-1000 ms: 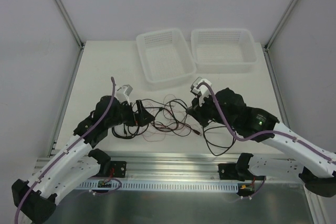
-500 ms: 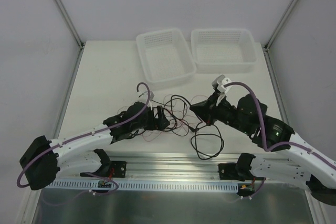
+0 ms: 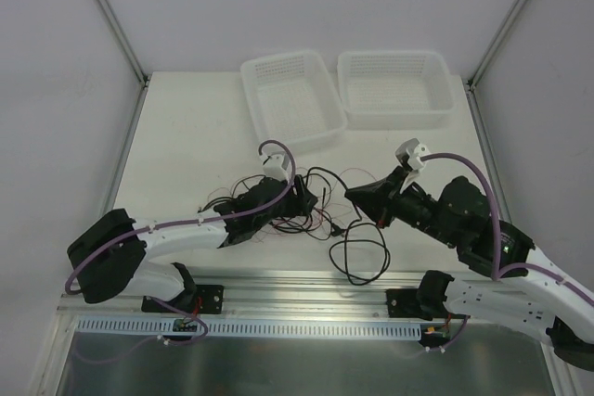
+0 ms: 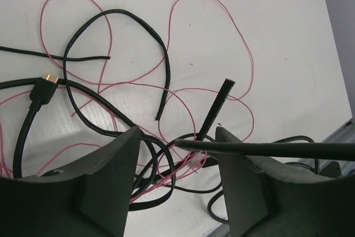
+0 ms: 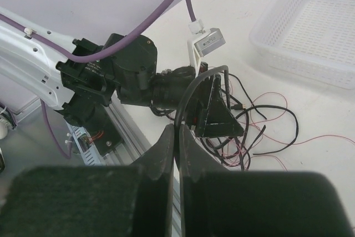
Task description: Untangle the cables
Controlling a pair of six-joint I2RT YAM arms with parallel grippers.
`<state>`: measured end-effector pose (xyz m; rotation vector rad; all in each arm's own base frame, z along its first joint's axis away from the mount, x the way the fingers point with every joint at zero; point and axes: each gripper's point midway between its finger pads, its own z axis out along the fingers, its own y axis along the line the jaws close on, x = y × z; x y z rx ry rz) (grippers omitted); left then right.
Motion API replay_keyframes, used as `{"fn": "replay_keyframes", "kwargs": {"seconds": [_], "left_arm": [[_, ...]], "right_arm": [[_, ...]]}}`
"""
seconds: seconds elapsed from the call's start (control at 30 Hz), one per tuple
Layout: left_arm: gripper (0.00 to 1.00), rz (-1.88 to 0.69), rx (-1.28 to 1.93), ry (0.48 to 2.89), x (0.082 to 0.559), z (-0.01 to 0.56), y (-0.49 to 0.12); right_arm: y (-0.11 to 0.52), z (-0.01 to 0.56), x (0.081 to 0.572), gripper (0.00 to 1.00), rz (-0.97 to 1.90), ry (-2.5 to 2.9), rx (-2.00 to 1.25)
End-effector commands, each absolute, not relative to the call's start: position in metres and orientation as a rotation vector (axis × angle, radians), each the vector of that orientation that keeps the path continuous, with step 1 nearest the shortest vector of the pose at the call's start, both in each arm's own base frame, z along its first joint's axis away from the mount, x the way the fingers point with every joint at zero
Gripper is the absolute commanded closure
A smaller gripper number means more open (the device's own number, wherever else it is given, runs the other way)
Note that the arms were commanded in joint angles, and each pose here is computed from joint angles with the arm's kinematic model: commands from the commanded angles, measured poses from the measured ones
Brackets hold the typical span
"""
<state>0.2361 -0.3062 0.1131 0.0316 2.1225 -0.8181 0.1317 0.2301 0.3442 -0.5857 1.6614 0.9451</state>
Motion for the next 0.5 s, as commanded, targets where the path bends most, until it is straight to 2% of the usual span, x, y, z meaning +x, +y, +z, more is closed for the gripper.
{"fn": "replay_keyframes", "kwargs": {"seconds": [0.0,0.03,0.13,0.23,0.47], "left_arm": [[0.45,-0.830,-0.009,2.009,0.255,0.139,-0.318],[0.65,-0.818,-0.014,2.011,0.256,0.137,-0.316],[0.93,-0.683,0.012,2.031,0.258,0.133,-0.297],[1.00,-0.542,0.020,1.973,0.268,0.163,-0.275],[1.00,-0.134,0.193,1.784,0.283,0.254,-0.211]], "right_arm": [[0.229,0.365,0.131,0.99,1.000,1.594,-0.531],[0.228,0.361,0.131,0.99,0.990,1.608,-0.536],[0.219,0.349,0.134,0.99,0.932,1.645,-0.530],[0.203,0.328,0.139,0.99,0.839,1.709,-0.506],[0.170,0.279,0.148,0.99,0.637,1.857,-0.451]]}}
